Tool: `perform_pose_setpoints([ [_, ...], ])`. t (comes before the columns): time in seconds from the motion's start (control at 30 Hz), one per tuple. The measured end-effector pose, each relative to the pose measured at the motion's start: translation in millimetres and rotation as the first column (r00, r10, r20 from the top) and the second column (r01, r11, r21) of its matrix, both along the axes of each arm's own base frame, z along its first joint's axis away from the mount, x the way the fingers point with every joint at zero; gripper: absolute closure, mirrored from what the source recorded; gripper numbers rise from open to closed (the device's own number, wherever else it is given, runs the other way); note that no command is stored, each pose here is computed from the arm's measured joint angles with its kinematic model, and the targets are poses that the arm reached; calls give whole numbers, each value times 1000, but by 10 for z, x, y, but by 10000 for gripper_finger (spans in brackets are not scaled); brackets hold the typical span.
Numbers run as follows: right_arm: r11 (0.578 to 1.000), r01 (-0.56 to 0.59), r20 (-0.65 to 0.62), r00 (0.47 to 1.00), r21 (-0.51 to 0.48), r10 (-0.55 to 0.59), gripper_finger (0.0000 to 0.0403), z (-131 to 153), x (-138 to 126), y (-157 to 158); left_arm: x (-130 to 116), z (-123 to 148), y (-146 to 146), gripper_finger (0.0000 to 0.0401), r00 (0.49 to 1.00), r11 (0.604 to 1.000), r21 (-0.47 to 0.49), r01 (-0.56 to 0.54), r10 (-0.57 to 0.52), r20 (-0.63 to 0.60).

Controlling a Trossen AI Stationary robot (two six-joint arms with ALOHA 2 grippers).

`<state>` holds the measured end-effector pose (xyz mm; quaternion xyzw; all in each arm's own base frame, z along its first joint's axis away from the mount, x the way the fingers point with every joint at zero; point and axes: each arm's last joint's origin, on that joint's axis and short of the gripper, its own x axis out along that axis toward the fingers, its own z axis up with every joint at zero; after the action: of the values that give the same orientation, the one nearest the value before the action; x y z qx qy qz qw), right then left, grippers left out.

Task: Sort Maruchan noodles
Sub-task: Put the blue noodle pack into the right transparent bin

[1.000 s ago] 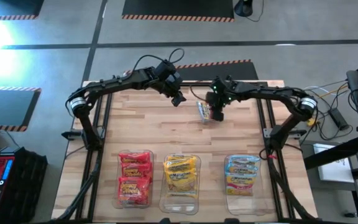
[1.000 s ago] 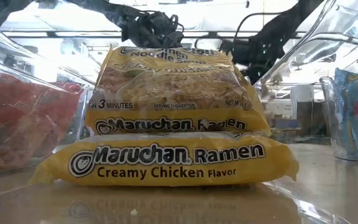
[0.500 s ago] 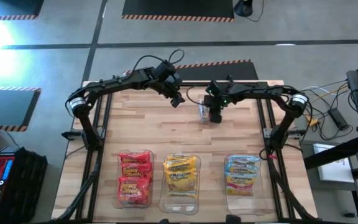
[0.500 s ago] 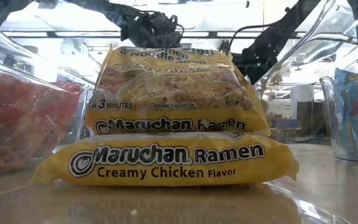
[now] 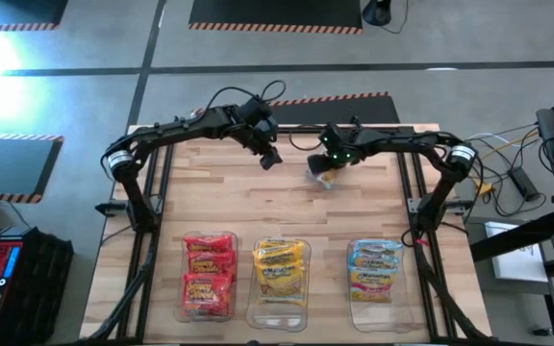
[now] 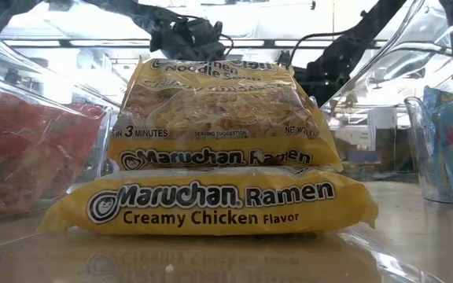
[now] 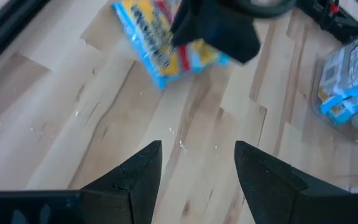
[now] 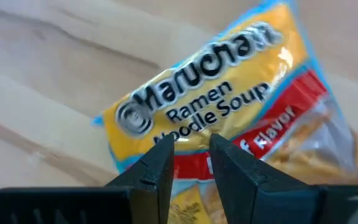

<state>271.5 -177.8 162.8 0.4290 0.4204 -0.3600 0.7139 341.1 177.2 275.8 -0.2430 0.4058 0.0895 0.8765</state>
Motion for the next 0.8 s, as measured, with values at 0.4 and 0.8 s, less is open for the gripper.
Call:
perform_pose_setpoints([
  [0.4, 822, -555, -133, 830, -125, 541, 305, 517, -77, 95, -10, -206, -15, 217, 1000, 999, -35, 6, -5, 19],
  [0.8, 805, -591, -182, 799, -59, 573, 310, 261, -199, 173, 70, -396, 6, 217, 974, 993, -108, -55, 77, 214],
])
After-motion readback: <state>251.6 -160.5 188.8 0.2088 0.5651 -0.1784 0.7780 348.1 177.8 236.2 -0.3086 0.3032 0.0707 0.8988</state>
